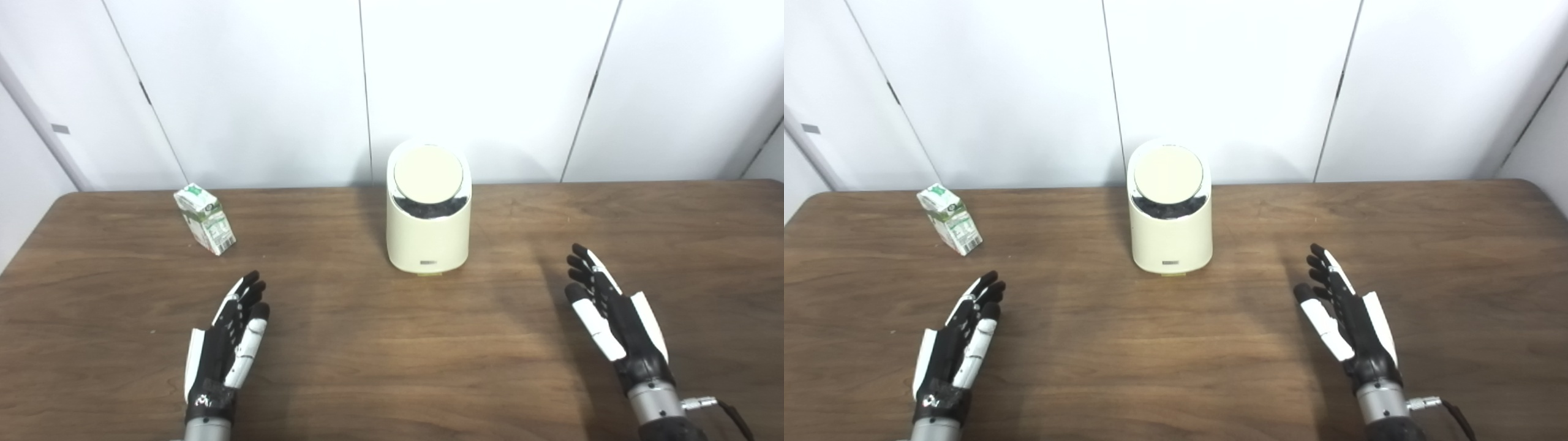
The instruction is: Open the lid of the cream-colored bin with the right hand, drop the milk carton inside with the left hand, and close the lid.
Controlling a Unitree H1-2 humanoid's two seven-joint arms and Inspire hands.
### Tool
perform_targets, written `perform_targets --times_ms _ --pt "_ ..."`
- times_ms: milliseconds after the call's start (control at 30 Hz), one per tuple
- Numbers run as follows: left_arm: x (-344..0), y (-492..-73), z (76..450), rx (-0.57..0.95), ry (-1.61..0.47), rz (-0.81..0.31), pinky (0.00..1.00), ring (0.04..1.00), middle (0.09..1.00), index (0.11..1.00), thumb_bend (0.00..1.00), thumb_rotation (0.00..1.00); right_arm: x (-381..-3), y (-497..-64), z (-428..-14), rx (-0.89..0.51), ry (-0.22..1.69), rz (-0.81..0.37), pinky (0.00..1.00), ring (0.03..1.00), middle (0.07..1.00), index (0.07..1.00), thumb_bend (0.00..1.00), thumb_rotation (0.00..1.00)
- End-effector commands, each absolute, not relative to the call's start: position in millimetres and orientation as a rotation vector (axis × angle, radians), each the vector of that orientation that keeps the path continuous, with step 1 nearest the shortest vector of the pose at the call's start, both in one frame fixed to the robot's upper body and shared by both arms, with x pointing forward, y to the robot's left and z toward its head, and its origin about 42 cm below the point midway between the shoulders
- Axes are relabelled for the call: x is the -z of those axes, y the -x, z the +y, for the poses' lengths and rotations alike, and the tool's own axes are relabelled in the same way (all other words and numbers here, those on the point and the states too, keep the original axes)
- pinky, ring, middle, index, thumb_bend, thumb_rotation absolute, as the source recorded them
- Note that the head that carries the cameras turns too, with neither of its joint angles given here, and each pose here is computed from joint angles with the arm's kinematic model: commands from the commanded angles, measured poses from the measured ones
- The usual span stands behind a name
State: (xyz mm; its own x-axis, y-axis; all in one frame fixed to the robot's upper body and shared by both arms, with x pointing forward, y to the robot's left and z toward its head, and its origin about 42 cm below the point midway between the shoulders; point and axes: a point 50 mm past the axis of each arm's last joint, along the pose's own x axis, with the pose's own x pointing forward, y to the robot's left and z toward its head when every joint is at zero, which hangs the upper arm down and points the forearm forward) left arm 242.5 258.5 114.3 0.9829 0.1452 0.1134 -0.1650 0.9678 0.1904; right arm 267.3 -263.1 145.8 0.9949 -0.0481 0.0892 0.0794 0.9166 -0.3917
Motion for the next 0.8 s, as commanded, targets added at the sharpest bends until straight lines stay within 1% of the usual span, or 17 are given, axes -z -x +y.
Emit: perform_targets --times_ms 0,200,267,367,533,633,767 --pt "-117.9 -245.5 260.7 -0.15 -0.219 -0.12 0.88 0.889 0.876 0.92 0.64 0.79 -164.2 -273.6 -259.4 0.074 0.39 -0.156 0.83 0.898 0.913 0.93 0.58 0.92" --pt "-116.9 -245.4 262.7 -0.156 -0.213 -0.114 0.86 0.884 0.876 0.921 0.63 0.78 -164.9 -273.7 -258.9 0.08 0.401 -0.165 0.87 0.913 0.919 0.93 0.59 0.92" --pt "-117.2 -245.5 263.0 -0.155 -0.217 -0.113 0.87 0.889 0.878 0.921 0.63 0.78 -165.0 -274.1 -259.1 0.079 0.399 -0.172 0.88 0.919 0.923 0.937 0.64 0.9" --pt "-116.9 -246.5 262.9 -0.152 -0.219 -0.113 0.88 0.894 0.881 0.92 0.63 0.78 -164.5 -275.5 -259.4 0.074 0.392 -0.177 0.89 0.927 0.931 0.947 0.67 0.87" --pt "-111.2 -248.7 264.8 -0.143 -0.226 -0.119 0.88 0.893 0.882 0.92 0.61 0.78 -164.2 -278.9 -258.1 0.069 0.395 -0.186 0.89 0.931 0.938 0.959 0.7 0.83" --pt "-106.7 -249.1 264.1 -0.142 -0.214 -0.111 0.87 0.89 0.883 0.921 0.61 0.78 -166.6 -285.6 -258.9 0.073 0.413 -0.216 0.88 0.925 0.94 0.964 0.72 0.8" --pt "-102.2 -247.4 261.2 -0.133 -0.205 -0.114 0.87 0.896 0.883 0.921 0.6 0.75 -175.8 -299.3 -260.1 0.096 0.442 -0.243 0.85 0.898 0.924 0.947 0.78 0.77"
